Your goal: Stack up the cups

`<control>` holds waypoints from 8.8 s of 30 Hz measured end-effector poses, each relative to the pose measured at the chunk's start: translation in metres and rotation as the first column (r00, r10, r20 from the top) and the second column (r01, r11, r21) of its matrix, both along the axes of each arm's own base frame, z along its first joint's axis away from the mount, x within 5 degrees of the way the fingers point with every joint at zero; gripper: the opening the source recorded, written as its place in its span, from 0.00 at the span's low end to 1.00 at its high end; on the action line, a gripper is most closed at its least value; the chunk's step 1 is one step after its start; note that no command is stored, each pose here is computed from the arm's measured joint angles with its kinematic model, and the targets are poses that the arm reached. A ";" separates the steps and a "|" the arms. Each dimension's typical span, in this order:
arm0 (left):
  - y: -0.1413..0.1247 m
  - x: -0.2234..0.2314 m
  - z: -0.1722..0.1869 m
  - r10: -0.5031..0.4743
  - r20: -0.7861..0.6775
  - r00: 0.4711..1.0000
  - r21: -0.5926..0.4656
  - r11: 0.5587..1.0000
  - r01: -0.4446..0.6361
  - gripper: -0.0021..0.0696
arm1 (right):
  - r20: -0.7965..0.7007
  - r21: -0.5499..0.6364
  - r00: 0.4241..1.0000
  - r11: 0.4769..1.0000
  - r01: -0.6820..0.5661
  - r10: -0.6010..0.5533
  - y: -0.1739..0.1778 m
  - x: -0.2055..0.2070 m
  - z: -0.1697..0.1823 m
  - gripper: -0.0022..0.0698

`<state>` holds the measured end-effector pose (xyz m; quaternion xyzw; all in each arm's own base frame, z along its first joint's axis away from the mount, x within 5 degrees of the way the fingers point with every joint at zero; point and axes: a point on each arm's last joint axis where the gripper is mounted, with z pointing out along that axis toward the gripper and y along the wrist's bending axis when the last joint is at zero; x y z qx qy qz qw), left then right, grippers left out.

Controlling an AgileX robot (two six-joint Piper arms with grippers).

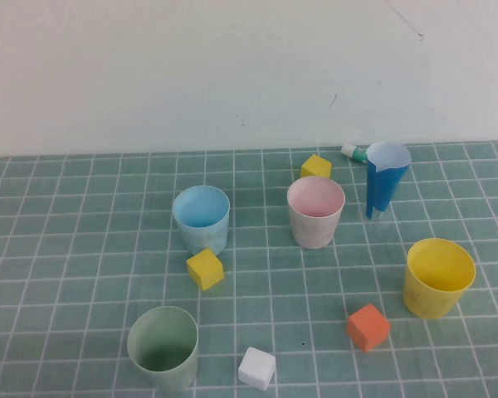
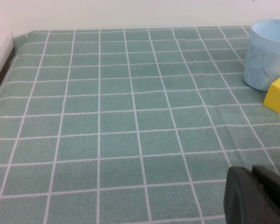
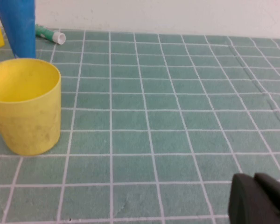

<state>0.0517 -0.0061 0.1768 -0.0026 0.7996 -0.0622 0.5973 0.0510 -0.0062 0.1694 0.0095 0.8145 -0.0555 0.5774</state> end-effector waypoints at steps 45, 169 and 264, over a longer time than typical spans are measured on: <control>0.001 0.003 0.011 0.012 0.152 0.988 -0.013 1.000 -0.010 0.03 | 0.108 -0.104 0.994 0.995 0.003 0.008 -0.002 0.003 0.009 0.03; -0.116 0.345 0.097 -0.305 -0.591 0.747 0.148 0.869 0.472 0.29 | -0.226 -0.131 0.863 0.864 -0.487 0.452 0.027 0.064 0.092 0.03; -0.013 0.032 0.092 -0.192 0.173 0.966 0.221 0.963 0.152 0.03 | -0.676 -0.101 0.307 0.328 -0.939 0.670 0.196 0.404 0.065 0.25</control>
